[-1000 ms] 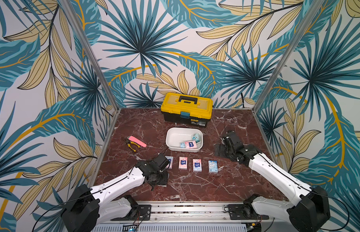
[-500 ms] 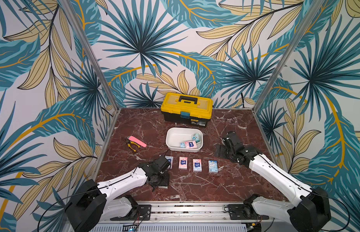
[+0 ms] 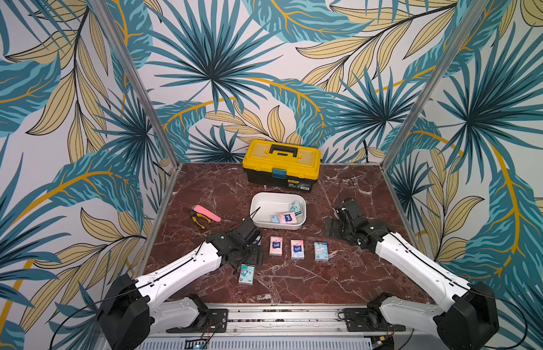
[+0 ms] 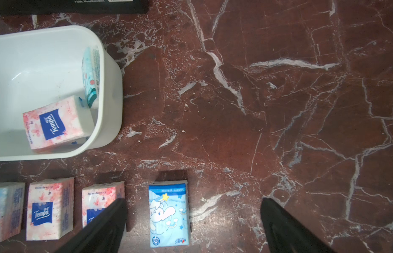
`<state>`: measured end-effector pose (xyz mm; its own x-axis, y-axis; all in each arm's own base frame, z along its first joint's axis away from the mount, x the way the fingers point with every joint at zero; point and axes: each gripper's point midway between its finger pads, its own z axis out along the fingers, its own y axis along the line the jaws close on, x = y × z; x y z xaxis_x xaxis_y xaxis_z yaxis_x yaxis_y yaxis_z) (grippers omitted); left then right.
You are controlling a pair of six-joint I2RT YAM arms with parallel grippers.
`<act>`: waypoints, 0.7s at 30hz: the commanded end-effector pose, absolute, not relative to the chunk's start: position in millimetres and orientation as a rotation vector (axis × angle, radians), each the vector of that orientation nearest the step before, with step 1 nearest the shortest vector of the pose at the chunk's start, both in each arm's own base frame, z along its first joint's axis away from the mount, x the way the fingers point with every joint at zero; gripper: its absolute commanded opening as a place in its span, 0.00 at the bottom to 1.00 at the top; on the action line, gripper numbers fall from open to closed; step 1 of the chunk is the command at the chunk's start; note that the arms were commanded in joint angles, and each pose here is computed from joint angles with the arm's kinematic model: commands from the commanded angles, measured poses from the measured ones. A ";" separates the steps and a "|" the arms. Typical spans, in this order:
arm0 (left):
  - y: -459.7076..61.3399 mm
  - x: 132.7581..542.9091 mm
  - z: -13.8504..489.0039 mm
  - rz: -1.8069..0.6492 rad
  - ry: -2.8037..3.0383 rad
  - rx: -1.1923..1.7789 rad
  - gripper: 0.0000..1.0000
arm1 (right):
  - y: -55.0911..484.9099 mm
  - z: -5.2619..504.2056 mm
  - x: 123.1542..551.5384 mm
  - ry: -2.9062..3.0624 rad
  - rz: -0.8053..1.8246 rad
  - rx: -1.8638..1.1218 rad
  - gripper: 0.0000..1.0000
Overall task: Take the pocket tissues out of the storage box
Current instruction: Place the pocket tissues at the center of the board, then pick up the pocket tissues from the storage box.
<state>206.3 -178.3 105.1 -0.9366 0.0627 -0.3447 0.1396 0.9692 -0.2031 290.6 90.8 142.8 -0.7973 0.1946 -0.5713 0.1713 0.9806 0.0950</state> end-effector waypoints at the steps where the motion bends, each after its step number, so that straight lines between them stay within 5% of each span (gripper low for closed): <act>1: -181.6 229.7 140.9 -0.277 2.675 0.208 0.87 | 87.6 145.4 289.4 2.495 0.050 0.271 0.99; 12: -237.1 308.1 196.7 -0.431 2.522 0.487 0.88 | 90.6 158.0 286.3 2.466 0.103 0.255 0.99; 21: -281.2 361.2 183.0 -0.422 2.515 0.694 0.83 | 89.4 162.4 281.0 2.457 0.119 0.247 0.99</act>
<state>351.0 -267.6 178.3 -0.7901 0.3240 -0.5203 0.4689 0.8662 -0.1727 286.3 92.1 166.5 -0.7574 0.2168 -0.6160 0.1514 0.9759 0.1573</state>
